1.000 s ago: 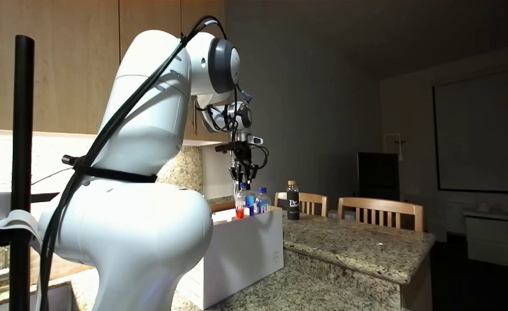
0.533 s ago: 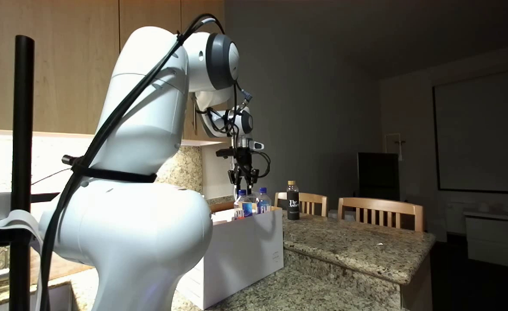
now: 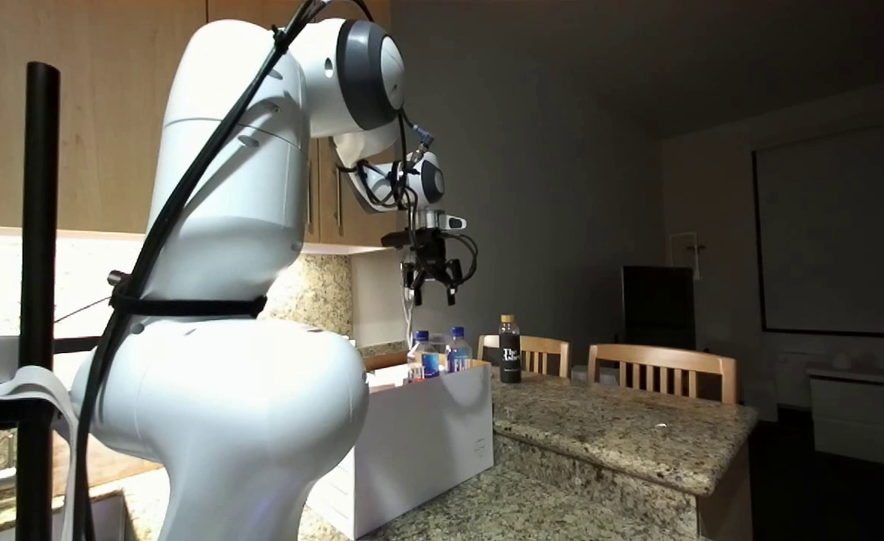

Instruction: Put the two bottles in the white box

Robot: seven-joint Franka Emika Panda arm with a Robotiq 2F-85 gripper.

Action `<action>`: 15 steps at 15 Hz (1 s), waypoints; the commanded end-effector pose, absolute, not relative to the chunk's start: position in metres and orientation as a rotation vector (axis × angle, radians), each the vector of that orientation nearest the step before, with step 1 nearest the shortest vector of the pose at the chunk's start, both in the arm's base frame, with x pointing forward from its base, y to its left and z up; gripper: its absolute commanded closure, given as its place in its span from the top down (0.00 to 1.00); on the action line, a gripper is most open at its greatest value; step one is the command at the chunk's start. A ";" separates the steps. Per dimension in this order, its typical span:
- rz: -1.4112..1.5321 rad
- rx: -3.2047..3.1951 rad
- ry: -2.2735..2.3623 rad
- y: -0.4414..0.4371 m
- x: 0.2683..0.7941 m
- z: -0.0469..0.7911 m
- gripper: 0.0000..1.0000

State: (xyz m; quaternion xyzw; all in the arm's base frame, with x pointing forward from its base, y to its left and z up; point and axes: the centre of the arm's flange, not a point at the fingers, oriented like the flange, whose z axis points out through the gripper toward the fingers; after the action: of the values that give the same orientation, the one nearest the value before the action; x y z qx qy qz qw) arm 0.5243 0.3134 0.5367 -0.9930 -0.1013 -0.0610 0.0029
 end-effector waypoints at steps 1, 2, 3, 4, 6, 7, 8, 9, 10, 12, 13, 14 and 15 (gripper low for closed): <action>-0.241 -3.133 -0.193 0.281 0.511 0.571 1.00; -0.248 -3.142 -0.162 0.270 0.509 0.576 1.00; -0.244 -3.143 -0.131 0.258 0.507 0.582 1.00; -0.231 -3.147 -0.098 0.246 0.505 0.587 1.00; -0.203 -3.161 -0.026 0.218 0.502 0.591 1.00; -0.195 -3.164 0.007 0.206 0.499 0.593 1.00; -0.178 -3.159 0.034 0.190 0.499 0.592 1.00; -0.168 -3.154 0.061 0.178 0.497 0.590 1.00; -0.145 -3.148 0.097 0.164 0.497 0.585 1.00; -0.086 -3.133 0.162 0.139 0.498 0.575 1.00; -0.064 -3.125 0.193 0.128 0.495 0.568 1.00; -0.040 -3.116 0.228 0.117 0.496 0.563 1.00; -0.019 -3.102 0.269 0.107 0.494 0.556 1.00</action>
State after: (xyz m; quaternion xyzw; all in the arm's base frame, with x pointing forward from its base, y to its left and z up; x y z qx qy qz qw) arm 0.5128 0.1372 0.5728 -0.9974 0.0658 -0.0279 -0.0038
